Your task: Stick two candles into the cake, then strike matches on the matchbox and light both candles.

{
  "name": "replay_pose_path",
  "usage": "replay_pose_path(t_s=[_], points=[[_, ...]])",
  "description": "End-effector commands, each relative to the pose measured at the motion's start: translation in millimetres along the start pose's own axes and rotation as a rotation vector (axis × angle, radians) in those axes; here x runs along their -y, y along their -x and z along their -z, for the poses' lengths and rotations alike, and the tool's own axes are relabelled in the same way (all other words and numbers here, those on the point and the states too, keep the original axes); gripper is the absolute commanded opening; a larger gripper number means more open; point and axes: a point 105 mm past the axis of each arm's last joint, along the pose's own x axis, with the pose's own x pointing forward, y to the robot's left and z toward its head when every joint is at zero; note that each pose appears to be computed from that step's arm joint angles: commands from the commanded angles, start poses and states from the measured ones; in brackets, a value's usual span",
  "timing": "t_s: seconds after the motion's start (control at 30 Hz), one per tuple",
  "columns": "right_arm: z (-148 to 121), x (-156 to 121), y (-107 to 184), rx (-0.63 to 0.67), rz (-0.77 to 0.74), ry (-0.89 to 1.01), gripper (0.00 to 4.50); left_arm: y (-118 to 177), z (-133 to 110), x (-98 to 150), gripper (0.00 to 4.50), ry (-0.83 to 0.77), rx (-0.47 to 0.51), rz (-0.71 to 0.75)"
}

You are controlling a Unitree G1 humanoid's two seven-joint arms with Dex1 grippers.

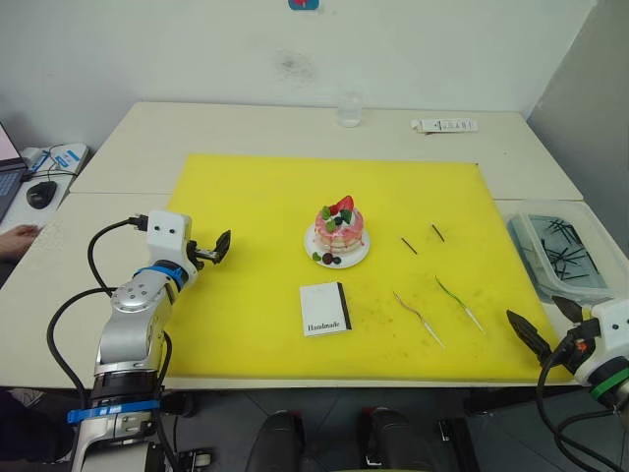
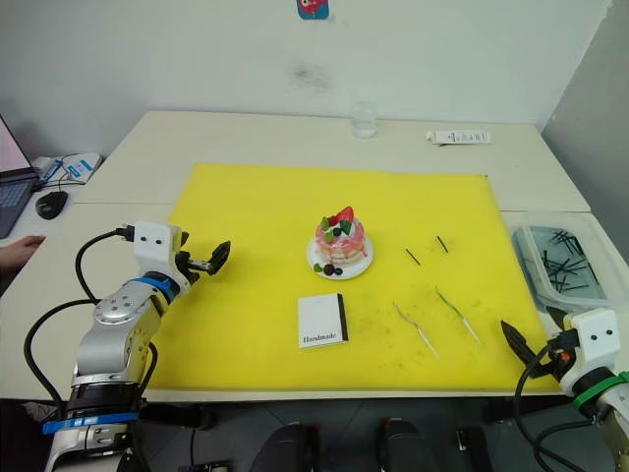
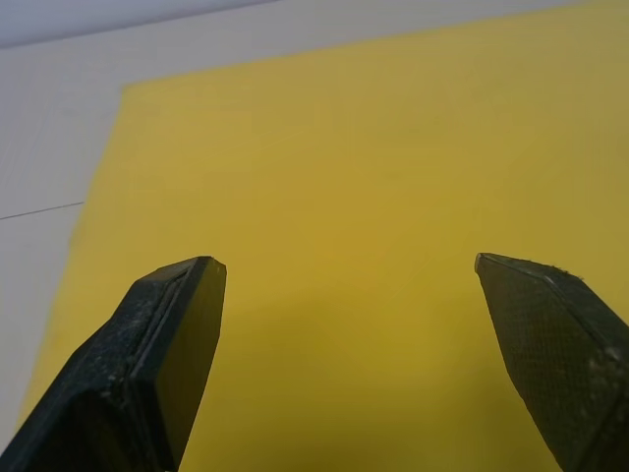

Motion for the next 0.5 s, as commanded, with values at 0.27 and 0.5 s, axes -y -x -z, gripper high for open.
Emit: replay_pose_path(t_s=[0.27,0.5], points=[[-28,-8,7,0.011,-0.127,0.086,4.5,14,-25,10,4.49,0.015,0.104,0.119],[-51,-38,-1,-0.095,-0.35,0.129,4.5,57,-62,90,4.49,-0.107,0.168,0.614]])
